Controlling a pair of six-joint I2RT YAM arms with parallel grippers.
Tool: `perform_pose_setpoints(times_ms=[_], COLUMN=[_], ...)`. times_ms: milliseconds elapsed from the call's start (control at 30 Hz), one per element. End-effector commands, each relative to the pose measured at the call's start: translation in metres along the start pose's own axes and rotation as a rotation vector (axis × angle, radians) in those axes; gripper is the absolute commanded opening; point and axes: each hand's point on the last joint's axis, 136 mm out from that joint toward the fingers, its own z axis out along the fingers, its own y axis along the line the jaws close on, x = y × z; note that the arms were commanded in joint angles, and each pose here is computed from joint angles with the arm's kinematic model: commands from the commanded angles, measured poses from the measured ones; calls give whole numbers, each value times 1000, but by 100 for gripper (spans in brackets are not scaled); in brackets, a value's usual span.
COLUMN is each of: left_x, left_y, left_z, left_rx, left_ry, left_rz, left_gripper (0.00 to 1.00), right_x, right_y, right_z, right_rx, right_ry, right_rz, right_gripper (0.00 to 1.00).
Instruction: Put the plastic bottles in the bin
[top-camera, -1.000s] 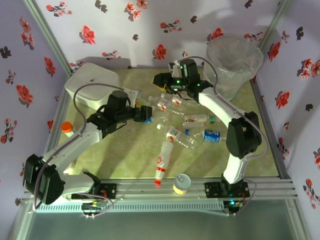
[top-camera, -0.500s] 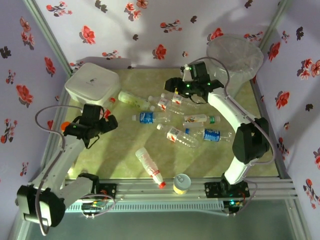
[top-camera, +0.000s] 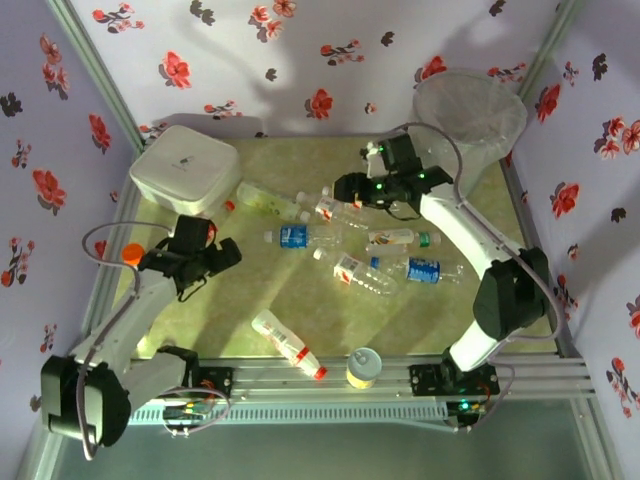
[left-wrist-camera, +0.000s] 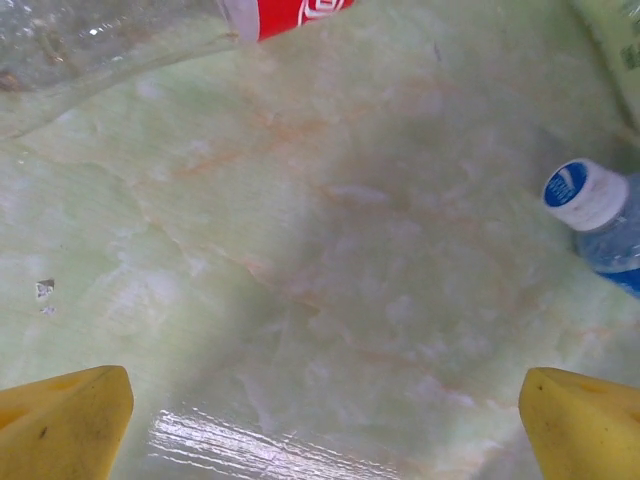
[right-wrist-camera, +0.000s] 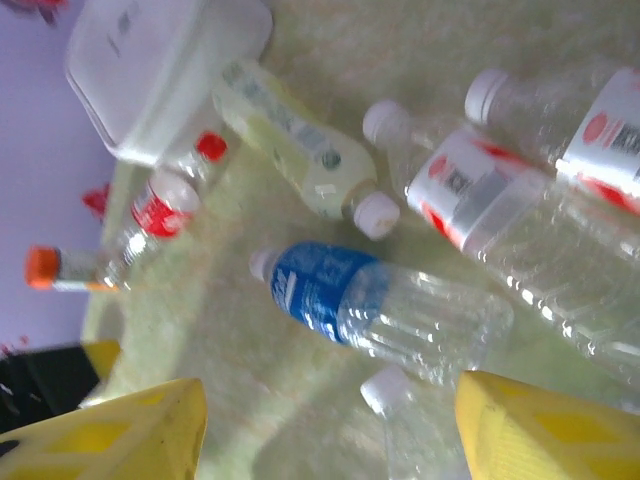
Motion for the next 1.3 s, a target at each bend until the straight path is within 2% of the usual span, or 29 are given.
perform_pose_setpoints(times_ms=[0, 100, 300, 467, 567, 633, 700, 767, 900, 1000, 1133, 1267], left_x=[5, -1, -29, -48, -53, -54, -54, -52, -47, -48, -54, -55], left_y=[10, 13, 20, 34, 47, 51, 54, 56, 58, 51, 37, 21], left_z=[-1, 11, 13, -13, -29, -36, -41, -42, -39, -38, -40, -34], left_rx=[9, 74, 94, 64, 42, 38, 28, 20, 18, 54, 116, 176], left_ry=[2, 0, -48, -105, -144, -167, -181, -182, -170, -169, -189, -170], left_rz=[-99, -203, -260, -248, -260, -264, -257, -250, -240, -221, -198, -184], left_gripper=[100, 100, 100, 100, 100, 100, 100, 100, 100, 100, 100, 100], right_x=[66, 130, 209, 250, 262, 266, 264, 259, 243, 226, 174, 100], right_y=[35, 57, 94, 107, 107, 98, 80, 67, 57, 56, 86, 111], right_z=[2, 12, 40, 78, 101, 112, 120, 124, 128, 126, 109, 63], right_rx=[41, 67, 43, 70, 60, 112, 202, 267, 297, 290, 159, 95], right_ry=[192, 307, 423, 508, 537, 558, 560, 548, 502, 470, 349, 168], right_rz=[-251, -438, -559, -603, -562, -561, -568, -558, -500, -483, -416, -421], right_gripper=[67, 66, 66, 74, 82, 84, 84, 80, 67, 53, 50, 50])
